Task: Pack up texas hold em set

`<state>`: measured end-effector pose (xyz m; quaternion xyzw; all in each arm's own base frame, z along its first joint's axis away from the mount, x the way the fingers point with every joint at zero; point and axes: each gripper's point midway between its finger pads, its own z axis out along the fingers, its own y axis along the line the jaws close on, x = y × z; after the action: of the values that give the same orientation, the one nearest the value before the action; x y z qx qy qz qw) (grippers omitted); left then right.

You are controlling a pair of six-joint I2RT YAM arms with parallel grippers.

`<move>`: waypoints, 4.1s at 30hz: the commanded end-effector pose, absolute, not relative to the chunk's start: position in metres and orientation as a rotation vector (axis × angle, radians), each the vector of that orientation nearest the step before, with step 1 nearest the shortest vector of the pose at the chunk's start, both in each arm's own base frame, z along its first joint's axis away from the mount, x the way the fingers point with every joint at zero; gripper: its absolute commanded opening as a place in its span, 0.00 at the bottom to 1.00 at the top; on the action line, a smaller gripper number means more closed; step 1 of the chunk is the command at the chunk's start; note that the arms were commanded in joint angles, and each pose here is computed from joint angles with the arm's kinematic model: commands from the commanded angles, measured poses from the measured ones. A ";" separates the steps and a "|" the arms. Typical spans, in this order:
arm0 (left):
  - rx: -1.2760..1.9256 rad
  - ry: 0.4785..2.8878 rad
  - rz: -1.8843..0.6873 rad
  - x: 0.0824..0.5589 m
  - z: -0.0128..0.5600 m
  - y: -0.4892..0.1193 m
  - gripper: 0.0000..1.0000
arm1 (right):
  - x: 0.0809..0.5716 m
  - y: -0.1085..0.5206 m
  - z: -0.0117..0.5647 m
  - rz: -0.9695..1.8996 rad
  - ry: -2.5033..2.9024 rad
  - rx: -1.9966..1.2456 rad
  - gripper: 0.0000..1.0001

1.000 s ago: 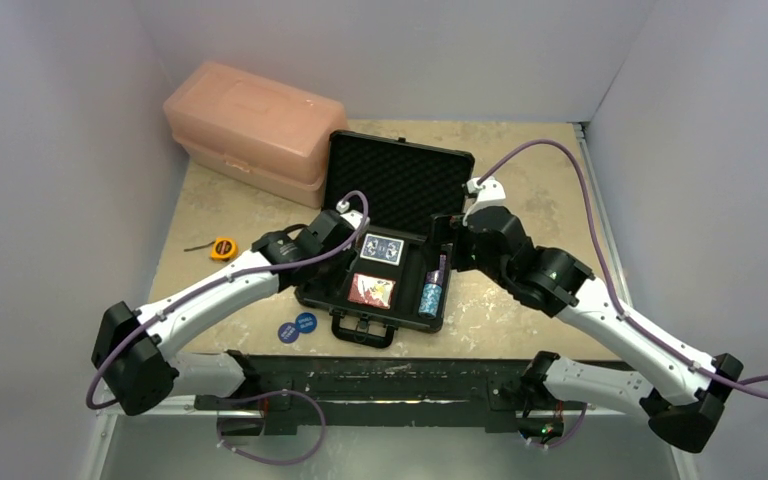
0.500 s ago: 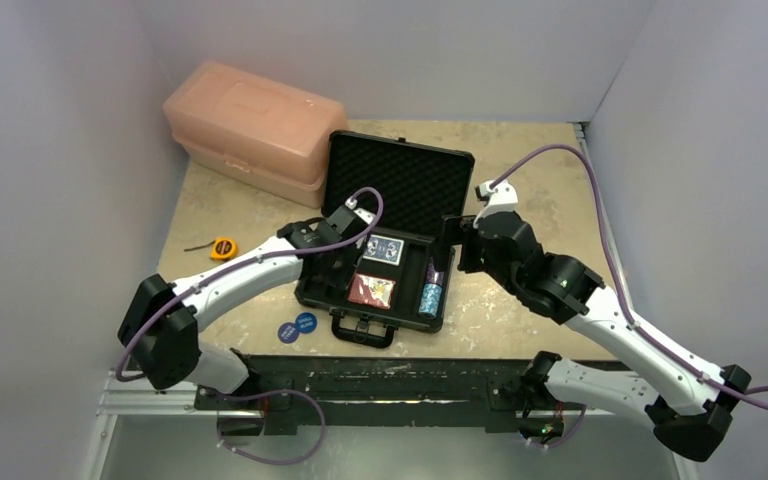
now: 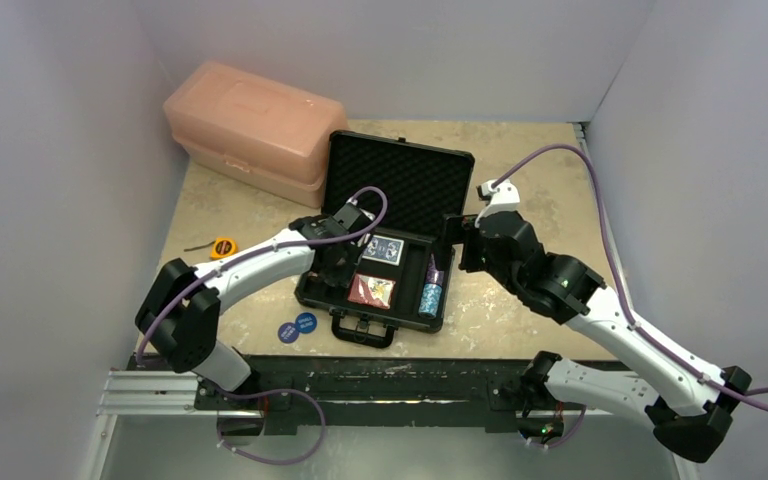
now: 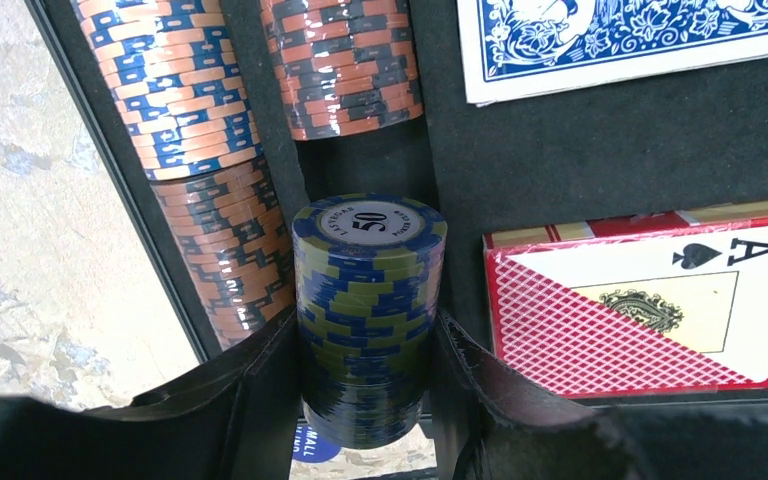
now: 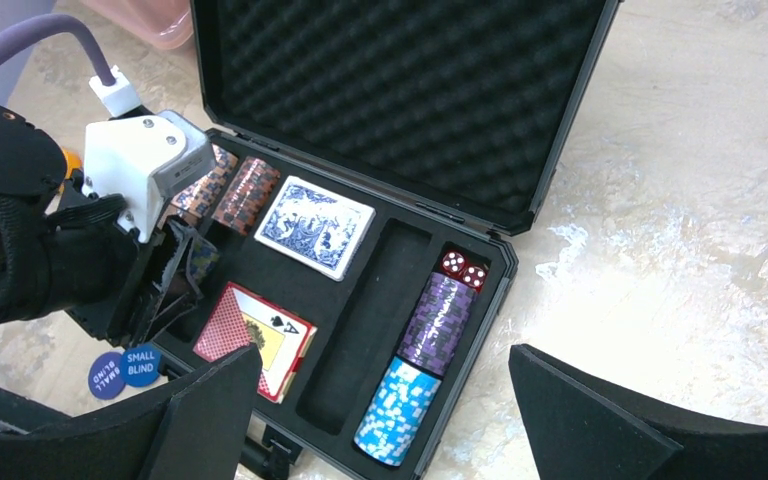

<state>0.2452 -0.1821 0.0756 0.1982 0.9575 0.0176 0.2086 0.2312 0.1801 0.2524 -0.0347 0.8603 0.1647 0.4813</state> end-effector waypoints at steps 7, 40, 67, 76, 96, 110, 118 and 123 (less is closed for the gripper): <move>0.423 2.598 0.015 0.275 0.097 -0.201 0.02 | 0.233 0.179 0.260 0.420 2.075 -0.064 0.99; 0.313 2.602 0.055 0.279 0.106 -0.196 0.65 | 0.232 0.181 0.256 0.429 2.089 -0.077 0.99; 0.286 2.588 -0.221 0.219 0.093 -0.183 0.30 | 0.235 0.189 0.245 0.450 2.100 -0.100 0.99; 0.279 2.596 -0.225 0.228 0.080 -0.192 0.21 | 0.237 0.187 0.243 0.431 2.102 -0.109 0.99; 0.302 2.561 -0.138 0.254 0.081 -0.197 0.19 | 0.243 0.185 0.231 0.386 2.121 -0.129 0.99; 0.317 2.542 -0.140 0.277 0.089 -0.205 0.19 | 0.244 0.183 0.227 0.367 2.128 -0.143 0.99; 0.328 2.536 -0.147 0.293 0.093 -0.209 0.18 | 0.246 0.182 0.227 0.357 2.129 -0.144 0.99; 0.333 2.528 -0.150 0.302 0.094 -0.210 0.18 | 0.247 0.181 0.228 0.353 2.129 -0.145 0.99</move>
<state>0.2353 -0.1802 0.0631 0.1411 0.9751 -0.0143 0.1707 0.2411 0.1791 0.2190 -0.0580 0.8767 0.1397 0.4566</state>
